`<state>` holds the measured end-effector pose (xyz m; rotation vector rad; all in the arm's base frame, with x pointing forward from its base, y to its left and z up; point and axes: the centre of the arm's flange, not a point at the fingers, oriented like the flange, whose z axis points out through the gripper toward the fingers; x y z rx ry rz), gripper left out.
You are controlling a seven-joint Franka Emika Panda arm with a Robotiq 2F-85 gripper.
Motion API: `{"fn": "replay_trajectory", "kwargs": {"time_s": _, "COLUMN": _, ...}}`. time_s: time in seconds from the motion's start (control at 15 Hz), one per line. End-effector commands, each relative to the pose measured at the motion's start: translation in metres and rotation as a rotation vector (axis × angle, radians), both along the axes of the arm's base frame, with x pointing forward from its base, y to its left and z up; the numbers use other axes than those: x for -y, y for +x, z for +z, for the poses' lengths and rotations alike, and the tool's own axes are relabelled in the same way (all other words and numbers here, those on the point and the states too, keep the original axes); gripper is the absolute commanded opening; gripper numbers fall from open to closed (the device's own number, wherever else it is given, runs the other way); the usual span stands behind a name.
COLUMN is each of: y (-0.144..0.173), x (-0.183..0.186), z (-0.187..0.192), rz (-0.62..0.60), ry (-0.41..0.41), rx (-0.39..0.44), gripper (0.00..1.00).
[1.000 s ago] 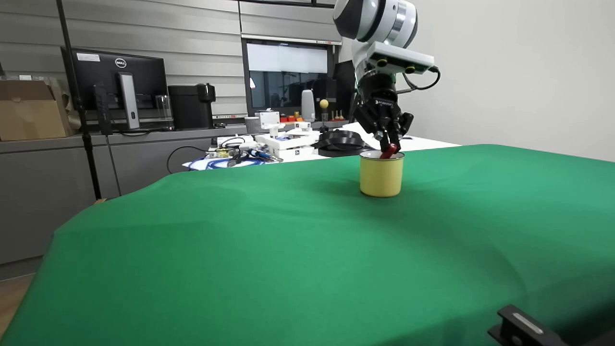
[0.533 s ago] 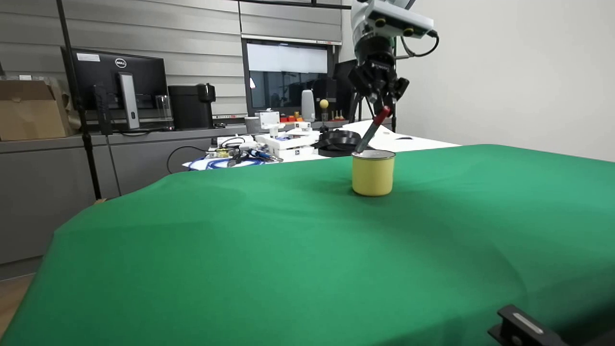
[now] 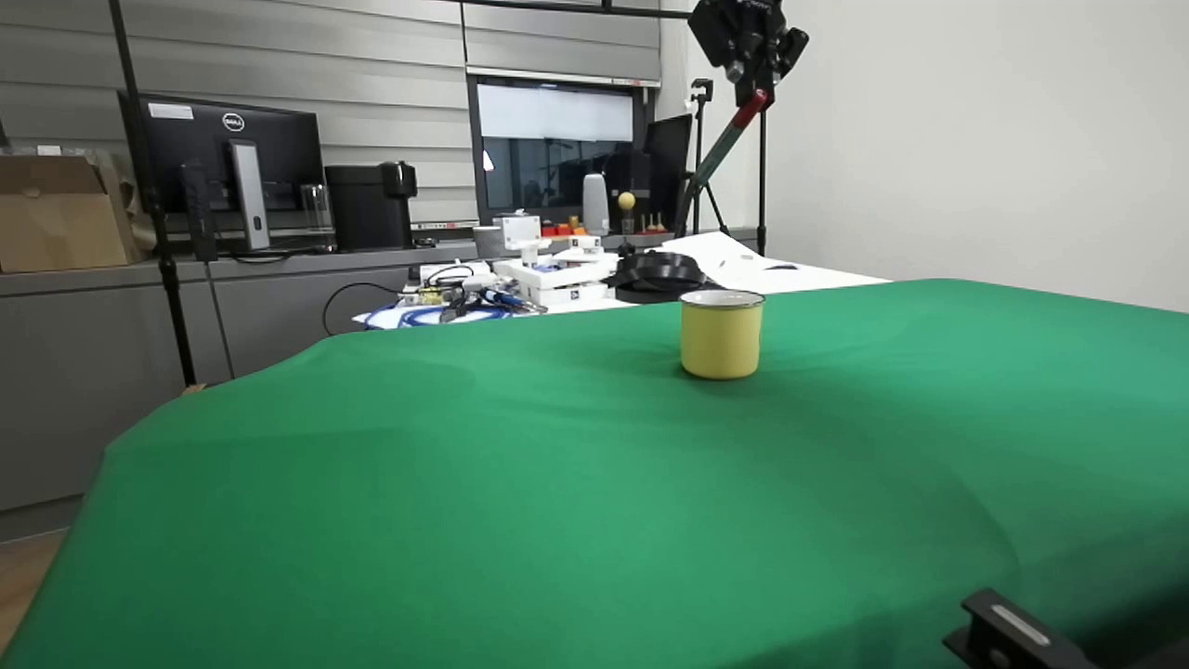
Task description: Remove the red marker from the yellow mug
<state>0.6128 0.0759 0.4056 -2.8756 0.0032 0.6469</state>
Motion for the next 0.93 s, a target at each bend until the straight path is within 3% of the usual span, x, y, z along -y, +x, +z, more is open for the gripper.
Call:
{"fn": "replay_trajectory", "kwargs": {"time_s": 0.0, "y": -0.023, "x": 0.037, "z": -0.012, "rz": -0.09, "ry": -0.096, "rx": 0.161, "gripper": 0.05}}
{"fn": "replay_trajectory", "kwargs": {"time_s": 0.4, "y": -0.02, "x": 0.079, "z": -0.099, "rz": -0.278, "ry": -0.188, "rx": 0.411, "gripper": 0.05}}
{"fn": "replay_trajectory", "kwargs": {"time_s": 0.6, "y": -0.025, "x": 0.084, "z": -0.155, "rz": -0.321, "ry": -0.26, "rx": 0.443, "gripper": 0.05}}
{"fn": "replay_trajectory", "kwargs": {"time_s": 0.87, "y": -0.039, "x": 0.082, "z": -0.219, "rz": -0.346, "ry": -0.332, "rx": 0.411, "gripper": 0.05}}
